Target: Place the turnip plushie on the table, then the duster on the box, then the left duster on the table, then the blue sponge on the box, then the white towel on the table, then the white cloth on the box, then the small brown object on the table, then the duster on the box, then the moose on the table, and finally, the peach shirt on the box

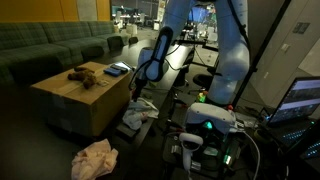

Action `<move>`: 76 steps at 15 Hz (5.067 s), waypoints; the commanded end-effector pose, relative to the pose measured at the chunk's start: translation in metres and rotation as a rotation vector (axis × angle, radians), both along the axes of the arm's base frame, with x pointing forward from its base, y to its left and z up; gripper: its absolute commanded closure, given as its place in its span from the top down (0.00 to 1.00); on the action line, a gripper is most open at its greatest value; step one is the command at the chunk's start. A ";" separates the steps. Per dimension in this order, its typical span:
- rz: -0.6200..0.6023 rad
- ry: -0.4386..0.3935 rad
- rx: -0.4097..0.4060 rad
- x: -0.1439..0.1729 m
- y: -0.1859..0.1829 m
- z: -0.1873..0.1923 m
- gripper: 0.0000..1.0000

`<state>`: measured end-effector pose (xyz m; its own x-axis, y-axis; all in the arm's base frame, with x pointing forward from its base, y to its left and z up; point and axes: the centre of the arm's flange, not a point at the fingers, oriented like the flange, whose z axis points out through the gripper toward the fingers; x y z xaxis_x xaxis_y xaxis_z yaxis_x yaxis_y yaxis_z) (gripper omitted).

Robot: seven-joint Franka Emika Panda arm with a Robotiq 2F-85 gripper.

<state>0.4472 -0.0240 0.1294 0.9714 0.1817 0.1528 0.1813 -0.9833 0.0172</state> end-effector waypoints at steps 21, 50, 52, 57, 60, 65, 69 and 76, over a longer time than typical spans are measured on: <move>-0.078 0.012 0.050 0.000 0.059 -0.126 1.00; -0.015 0.145 0.135 -0.001 0.044 -0.020 0.01; 0.001 0.162 0.134 -0.004 0.044 0.008 0.01; 0.041 0.120 0.131 -0.005 0.048 0.084 0.01; 0.045 0.042 0.111 0.008 0.049 0.128 0.01; 0.037 -0.113 0.053 0.048 0.041 0.201 0.01; 0.042 -0.228 0.019 0.088 0.034 0.237 0.01; 0.019 -0.372 -0.015 0.177 0.040 0.239 0.01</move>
